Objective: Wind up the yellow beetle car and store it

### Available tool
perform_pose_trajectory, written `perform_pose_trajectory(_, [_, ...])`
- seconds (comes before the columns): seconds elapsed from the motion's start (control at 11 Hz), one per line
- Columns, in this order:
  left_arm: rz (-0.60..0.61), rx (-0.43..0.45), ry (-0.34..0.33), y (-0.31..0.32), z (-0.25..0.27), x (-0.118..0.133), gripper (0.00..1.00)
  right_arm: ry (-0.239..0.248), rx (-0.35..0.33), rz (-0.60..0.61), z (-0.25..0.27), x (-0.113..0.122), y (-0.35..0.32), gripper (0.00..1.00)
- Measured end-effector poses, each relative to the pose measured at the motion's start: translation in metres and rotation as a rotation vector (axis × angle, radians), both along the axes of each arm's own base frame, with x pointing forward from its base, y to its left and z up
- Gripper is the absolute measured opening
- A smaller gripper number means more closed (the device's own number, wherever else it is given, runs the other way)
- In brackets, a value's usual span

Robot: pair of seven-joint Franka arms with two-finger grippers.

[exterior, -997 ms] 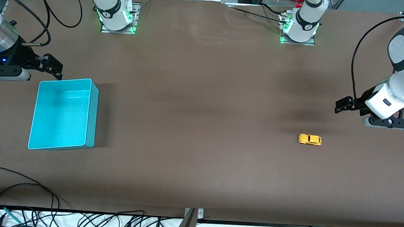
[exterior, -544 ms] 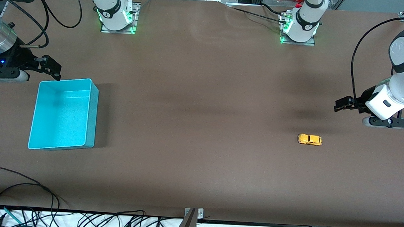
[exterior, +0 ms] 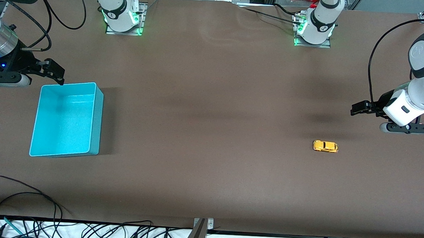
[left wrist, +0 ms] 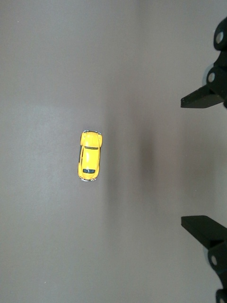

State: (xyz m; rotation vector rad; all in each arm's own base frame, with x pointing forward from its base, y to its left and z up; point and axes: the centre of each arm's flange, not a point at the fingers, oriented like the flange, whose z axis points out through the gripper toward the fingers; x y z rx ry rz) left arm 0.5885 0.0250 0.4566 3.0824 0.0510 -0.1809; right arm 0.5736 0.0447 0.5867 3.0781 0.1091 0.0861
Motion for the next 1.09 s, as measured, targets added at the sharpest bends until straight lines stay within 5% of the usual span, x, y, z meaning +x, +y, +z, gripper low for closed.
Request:
perform_pose_trajectory(0.18, [0.014,0.001,0.013,0.000,-0.003,0.000,1.00,0.010,0.001,-0.008,-0.005,0.002,-0.004,1.00])
perform_pose_trajectory(0.54, [0.058,0.005,0.025,0.001,-0.008,0.000,1.00,-0.004,0.154,-0.109,0.004,0.005,-0.036,1.00])
perform_pose_trajectory(1.09, [0.624,0.079,0.093,0.011,-0.067,0.015,1.00,0.002,0.091,-0.078,0.006,0.003,-0.024,1.00])
